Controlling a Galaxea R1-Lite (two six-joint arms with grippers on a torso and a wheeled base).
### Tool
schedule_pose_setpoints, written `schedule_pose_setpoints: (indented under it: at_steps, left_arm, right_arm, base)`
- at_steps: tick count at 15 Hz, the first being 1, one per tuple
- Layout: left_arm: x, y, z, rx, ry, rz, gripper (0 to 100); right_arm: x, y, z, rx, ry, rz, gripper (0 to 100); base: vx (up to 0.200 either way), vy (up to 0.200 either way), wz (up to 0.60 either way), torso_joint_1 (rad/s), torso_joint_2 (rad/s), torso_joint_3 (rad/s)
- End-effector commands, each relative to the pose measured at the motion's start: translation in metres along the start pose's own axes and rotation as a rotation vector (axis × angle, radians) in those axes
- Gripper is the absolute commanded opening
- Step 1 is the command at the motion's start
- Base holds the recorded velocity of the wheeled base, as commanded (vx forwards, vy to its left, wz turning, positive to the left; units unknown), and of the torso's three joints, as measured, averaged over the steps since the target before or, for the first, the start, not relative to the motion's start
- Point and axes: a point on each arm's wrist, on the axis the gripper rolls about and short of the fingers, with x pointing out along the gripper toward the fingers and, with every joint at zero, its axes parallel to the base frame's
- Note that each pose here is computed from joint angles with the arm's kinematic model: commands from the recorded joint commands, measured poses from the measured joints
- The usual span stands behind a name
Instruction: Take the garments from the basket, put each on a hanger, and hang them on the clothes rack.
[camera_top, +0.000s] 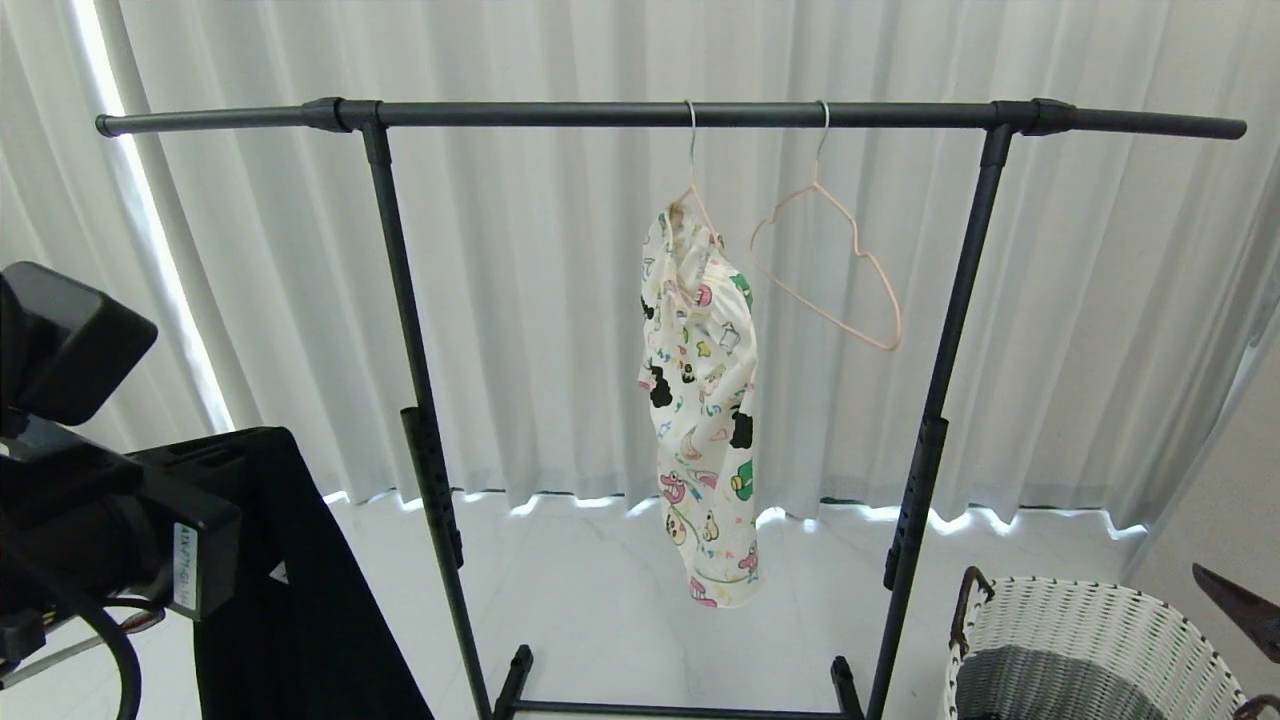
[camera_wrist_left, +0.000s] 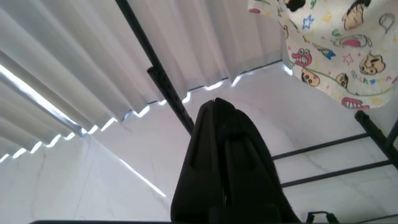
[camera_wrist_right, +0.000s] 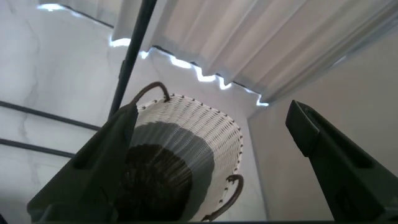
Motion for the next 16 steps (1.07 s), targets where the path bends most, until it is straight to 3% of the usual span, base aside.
schedule_pose_setpoints:
  at_steps: [1,6,8,16]
  left_arm:
    - [-0.0034,0.0008,-0.0025,0.013,-0.005,0.003,0]
    - [-0.0053,0.0013,-0.0025,0.019,-0.012,0.002,0]
    - [-0.007,0.0014,-0.0023,0.077,-0.02,0.0,0]
    - [-0.0113,0.0029,-0.0052,0.086,-0.025,0.01,0]
  right_arm:
    - [0.0023,-0.0001,0.0007,-0.001,0.008,0.001,100]
    - [0.0037,-0.0017,0.0046,0.001,0.002,-0.004,100]
    - [0.0045,-0.0018,0.0053,-0.001,0.003,-0.003,100]
    - [0.0073,-0.0025,0.0076,-0.002,0.009,-0.006,100]
  base:
    - [0.0,0.0,0.0,0.159,-0.44,-0.295]
    - [0.0,0.0,0.0,0.182,-0.46,-0.286]
    - [0.0,0.0,0.0,0.193,-0.47,-0.273]
    - [0.0,0.0,0.0,0.219,-0.5,-0.281]
